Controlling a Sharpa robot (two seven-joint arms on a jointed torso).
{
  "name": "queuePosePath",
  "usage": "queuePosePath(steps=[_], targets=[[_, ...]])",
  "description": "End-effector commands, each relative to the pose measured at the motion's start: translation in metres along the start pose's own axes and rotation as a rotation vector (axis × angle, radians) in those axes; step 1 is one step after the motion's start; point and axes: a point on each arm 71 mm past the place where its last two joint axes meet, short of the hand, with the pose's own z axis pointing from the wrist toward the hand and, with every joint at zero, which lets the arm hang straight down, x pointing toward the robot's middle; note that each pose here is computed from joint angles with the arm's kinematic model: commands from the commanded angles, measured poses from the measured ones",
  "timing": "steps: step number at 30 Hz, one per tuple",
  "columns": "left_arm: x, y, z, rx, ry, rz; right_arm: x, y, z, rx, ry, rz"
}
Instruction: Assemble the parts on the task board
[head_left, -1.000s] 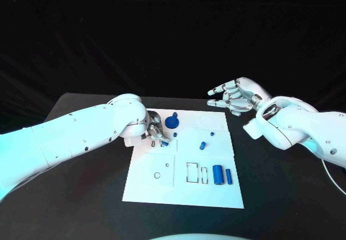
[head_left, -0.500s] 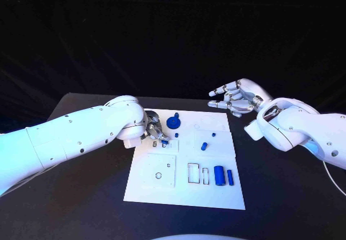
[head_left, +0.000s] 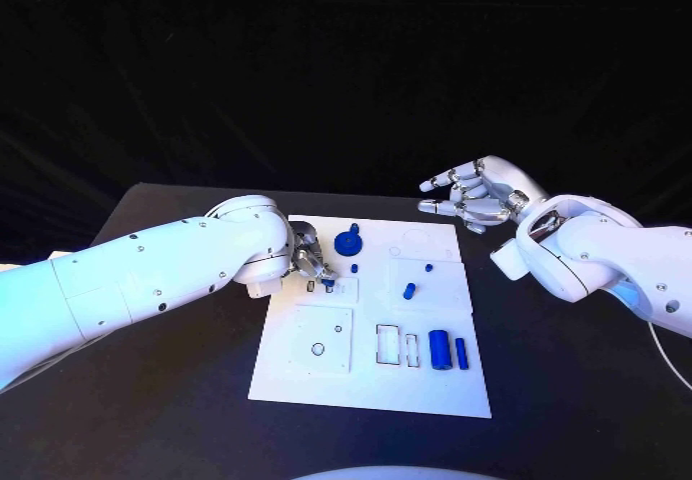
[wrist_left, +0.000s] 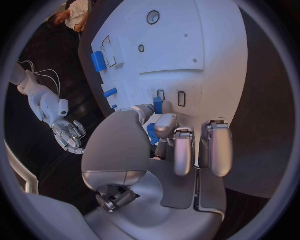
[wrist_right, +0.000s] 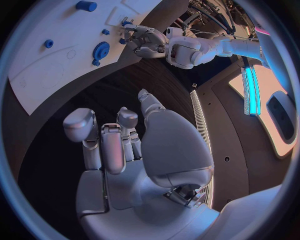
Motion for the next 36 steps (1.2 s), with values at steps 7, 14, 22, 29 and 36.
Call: queuePosePath(steps=[7, 14, 22, 29, 36], targets=[[0.0039, 0.0007, 0.0003, -0.008, 0.01, 0.074, 0.002, 0.001, 0.0, -0.009, 0.011, 0.002], [0.0088, 0.0018, 0.0001, -0.008, 0.045, 0.109, 0.002, 0.0, 0.0, -0.009, 0.011, 0.002], [0.0106, 0.0021, -0.0003, -0.005, 0.06, 0.126, 0.002, 0.001, 0.001, -0.012, 0.013, 0.004], [0.0107, 0.0021, -0.0004, -0.003, 0.062, 0.129, 0.002, 0.001, 0.001, -0.013, 0.013, 0.005], [0.0113, -0.0009, 0.0004, -0.002, 0.06, 0.13, 0.003, 0.001, 0.001, -0.014, 0.014, 0.006]])
